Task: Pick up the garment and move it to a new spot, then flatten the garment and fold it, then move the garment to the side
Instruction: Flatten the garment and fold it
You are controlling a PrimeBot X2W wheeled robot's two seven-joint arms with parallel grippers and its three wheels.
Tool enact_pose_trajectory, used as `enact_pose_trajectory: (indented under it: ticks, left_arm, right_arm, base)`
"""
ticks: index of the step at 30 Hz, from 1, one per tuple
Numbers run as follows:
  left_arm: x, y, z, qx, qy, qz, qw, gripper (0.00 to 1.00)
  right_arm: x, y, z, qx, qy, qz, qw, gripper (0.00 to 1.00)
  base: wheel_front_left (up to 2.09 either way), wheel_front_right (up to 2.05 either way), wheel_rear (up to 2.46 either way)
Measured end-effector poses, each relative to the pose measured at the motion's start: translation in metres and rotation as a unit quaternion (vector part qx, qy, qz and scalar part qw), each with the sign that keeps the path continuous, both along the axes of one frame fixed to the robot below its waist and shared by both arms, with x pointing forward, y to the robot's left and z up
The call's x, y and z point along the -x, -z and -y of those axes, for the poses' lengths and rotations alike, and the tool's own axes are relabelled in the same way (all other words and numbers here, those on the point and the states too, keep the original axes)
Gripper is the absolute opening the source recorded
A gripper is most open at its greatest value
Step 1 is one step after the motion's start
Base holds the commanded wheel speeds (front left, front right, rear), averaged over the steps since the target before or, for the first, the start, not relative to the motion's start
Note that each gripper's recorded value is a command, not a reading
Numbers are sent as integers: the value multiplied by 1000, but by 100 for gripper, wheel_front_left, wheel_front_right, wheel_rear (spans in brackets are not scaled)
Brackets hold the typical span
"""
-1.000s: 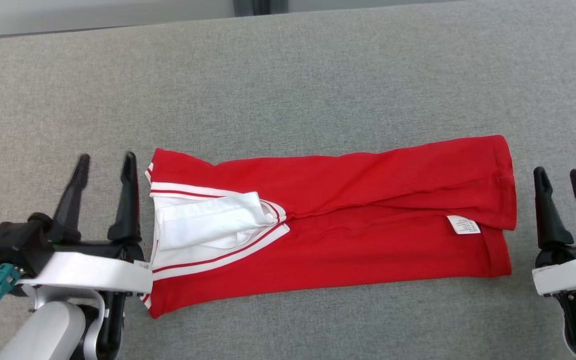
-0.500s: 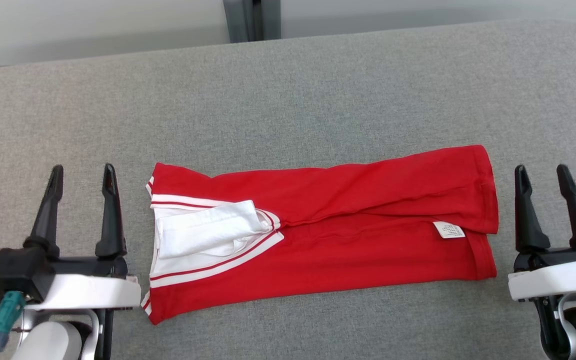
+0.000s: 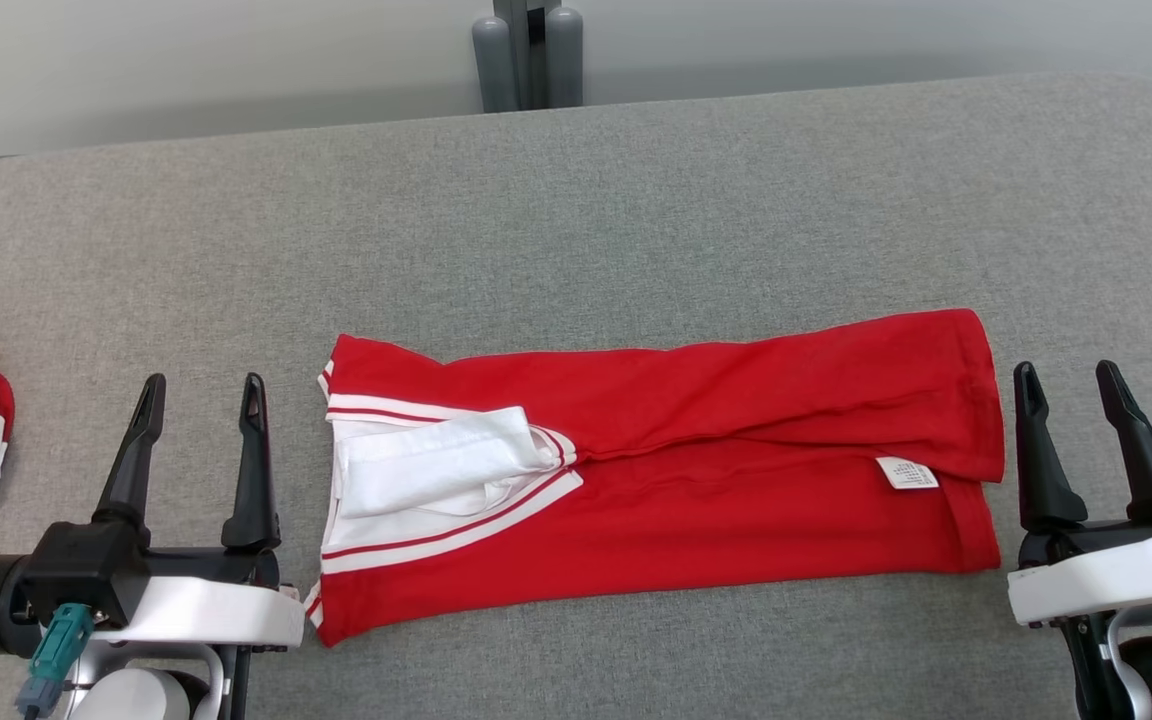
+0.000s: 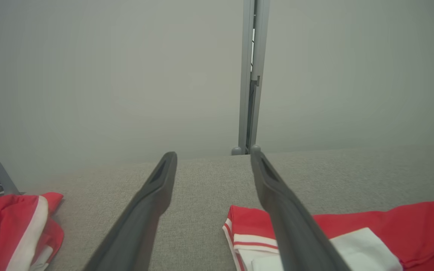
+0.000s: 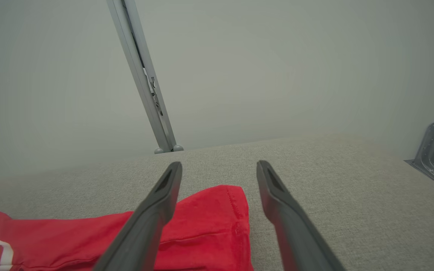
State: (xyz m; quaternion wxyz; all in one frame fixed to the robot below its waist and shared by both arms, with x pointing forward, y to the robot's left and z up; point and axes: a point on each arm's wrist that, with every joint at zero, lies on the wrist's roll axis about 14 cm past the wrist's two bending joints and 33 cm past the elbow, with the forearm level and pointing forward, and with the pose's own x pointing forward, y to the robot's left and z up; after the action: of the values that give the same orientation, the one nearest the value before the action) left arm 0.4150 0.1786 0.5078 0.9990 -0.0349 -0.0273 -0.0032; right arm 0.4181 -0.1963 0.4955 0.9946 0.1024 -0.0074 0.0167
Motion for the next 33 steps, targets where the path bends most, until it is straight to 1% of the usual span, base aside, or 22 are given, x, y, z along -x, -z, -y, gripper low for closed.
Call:
enact_pose_trajectory:
  ticks: [6,11,17,20,26,30,33]
  left_arm:
    - [0,3,-1,-2,0,-3,1000,100]
    - [0,3,-1,-3,1,-4,1000,100]
    - [-5,7,1,-5,5,-6,1000,100]
    - [-8,11,3,-6,8,-9,1000,100]
    - [-13,25,5,-4,10,-27,1000,100]
    - [-16,30,4,-4,9,-33,999,100]
    - [-17,33,2,-5,7,-36,999,100]
  right_arm:
    - [-1,3,-1,-1,-2,-4,1000,100]
    - [-2,12,4,1,2,-19,1000,100]
    - [-9,42,29,9,27,-64,998,100]
    - [-16,62,32,10,27,-92,995,100]
    - [-29,100,6,-11,-5,-139,990,100]
    - [-22,130,-19,-31,-34,-187,981,100]
    - [-21,139,-32,-48,-54,-208,975,100]
  base:
    - [0,0,0]
    - [0,0,0]
    - [0,0,0]
    - [0,0,0]
    - [0,0,0]
    - [0,0,0]
    - [0,0,0]
